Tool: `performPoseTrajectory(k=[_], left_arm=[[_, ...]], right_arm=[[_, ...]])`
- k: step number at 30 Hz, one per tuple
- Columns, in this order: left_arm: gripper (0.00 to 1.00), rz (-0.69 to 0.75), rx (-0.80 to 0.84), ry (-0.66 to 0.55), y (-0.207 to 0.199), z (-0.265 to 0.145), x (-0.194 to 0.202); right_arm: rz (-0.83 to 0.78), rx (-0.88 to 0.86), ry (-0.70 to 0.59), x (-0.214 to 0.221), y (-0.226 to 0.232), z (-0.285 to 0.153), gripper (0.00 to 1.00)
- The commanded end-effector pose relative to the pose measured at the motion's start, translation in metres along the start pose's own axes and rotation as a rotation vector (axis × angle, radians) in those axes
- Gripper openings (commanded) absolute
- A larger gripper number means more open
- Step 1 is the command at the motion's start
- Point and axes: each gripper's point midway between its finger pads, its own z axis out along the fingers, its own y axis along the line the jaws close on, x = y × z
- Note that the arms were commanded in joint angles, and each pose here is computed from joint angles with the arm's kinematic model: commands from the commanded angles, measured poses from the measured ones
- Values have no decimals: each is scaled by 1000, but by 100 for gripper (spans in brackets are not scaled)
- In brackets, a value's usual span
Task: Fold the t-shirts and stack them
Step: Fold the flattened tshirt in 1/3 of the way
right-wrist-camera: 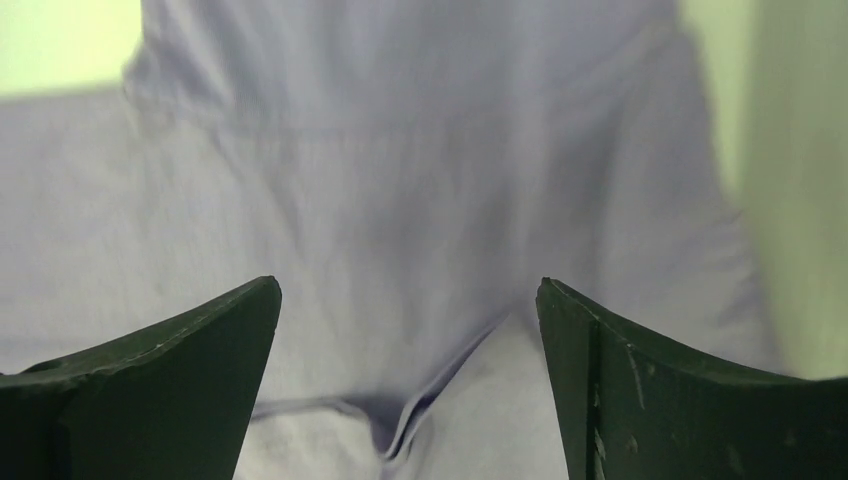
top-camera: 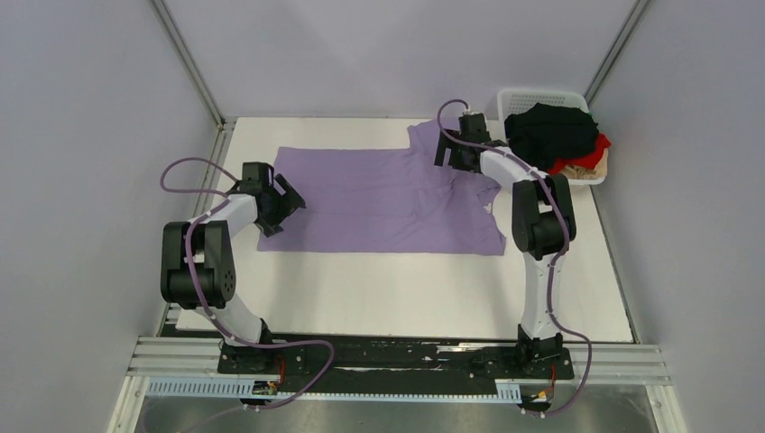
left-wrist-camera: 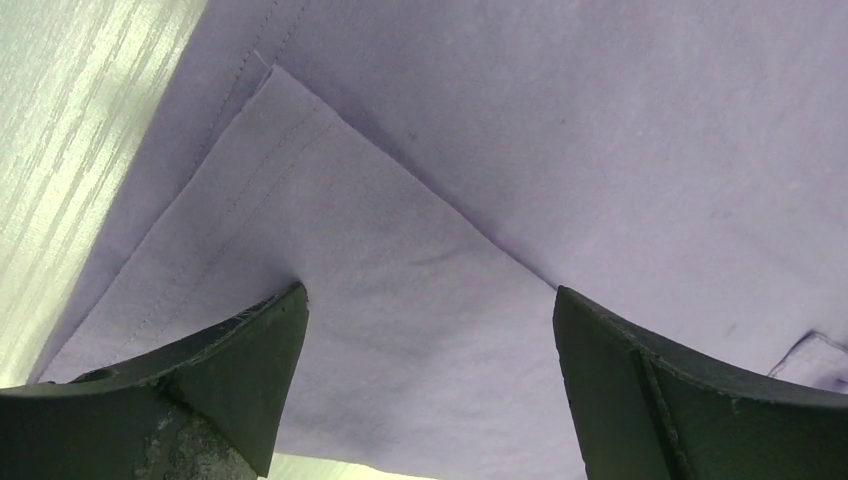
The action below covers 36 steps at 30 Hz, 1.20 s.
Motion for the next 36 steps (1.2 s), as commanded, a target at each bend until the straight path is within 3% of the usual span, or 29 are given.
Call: performPoseTrajectory(k=[1, 6, 11, 17, 24, 36], left_arm=[[100, 55, -31, -31, 2, 2, -12], [100, 78, 29, -65, -18, -20, -27], [100, 81, 87, -68, -35, -23, -28], [100, 57, 152, 38, -45, 7, -6], [100, 71, 57, 135, -7, 20, 30], [100, 105, -21, 221, 61, -48, 128]], right_arm=[[-54, -26, -236, -86, 10, -18, 100], [-80, -103, -252, -85, 30, -69, 100], [-46, -196, -65, 11, 54, -99, 100], [-74, -96, 113, 95, 47, -88, 100], [-36, 21, 289, 173, 6, -89, 100], [165, 169, 617, 298, -52, -191, 100]])
